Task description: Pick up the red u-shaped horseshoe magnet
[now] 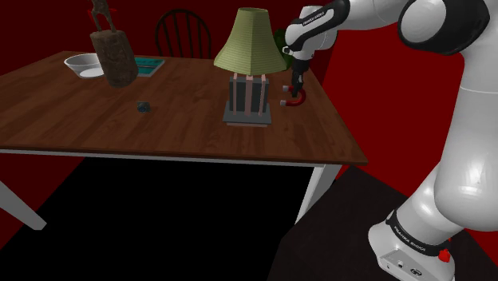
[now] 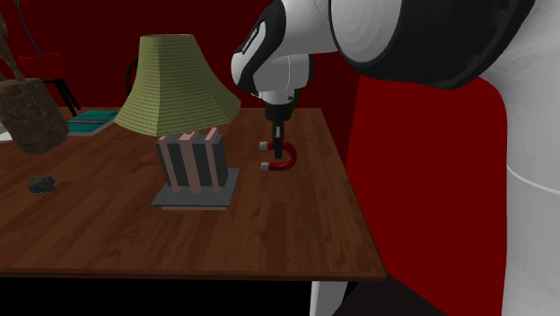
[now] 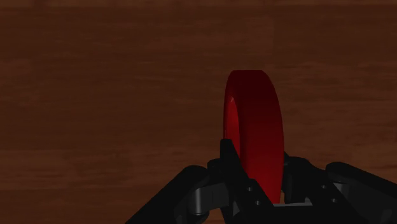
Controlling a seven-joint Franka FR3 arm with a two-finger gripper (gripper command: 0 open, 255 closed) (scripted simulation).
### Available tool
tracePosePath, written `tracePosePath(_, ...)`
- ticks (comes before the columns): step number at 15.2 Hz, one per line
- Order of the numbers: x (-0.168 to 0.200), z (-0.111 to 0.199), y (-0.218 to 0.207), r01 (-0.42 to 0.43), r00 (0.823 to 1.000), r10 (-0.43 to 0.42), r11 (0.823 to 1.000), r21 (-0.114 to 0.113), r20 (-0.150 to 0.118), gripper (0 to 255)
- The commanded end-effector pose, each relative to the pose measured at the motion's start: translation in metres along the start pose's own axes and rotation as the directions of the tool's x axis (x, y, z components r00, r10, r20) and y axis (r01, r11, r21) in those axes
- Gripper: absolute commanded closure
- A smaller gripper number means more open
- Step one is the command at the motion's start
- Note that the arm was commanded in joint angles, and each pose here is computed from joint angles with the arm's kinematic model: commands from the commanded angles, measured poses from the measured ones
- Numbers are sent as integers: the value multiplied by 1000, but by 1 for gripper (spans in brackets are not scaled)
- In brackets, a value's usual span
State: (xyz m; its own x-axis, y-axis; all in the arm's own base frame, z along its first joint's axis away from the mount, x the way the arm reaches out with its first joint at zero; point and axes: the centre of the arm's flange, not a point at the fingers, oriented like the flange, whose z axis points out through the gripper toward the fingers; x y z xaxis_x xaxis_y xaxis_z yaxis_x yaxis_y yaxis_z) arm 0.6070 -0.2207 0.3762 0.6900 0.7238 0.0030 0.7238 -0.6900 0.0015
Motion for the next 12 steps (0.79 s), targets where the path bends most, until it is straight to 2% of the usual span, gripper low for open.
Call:
tracePosePath(1,0,0,0,0,1000,0,1000,0,0,255)
tracePosePath(5,0,0,0,0,1000,0,1000,0,0,255)
tracePosePath(12,0,-37,0,0,1000,0,1000,0,0,255)
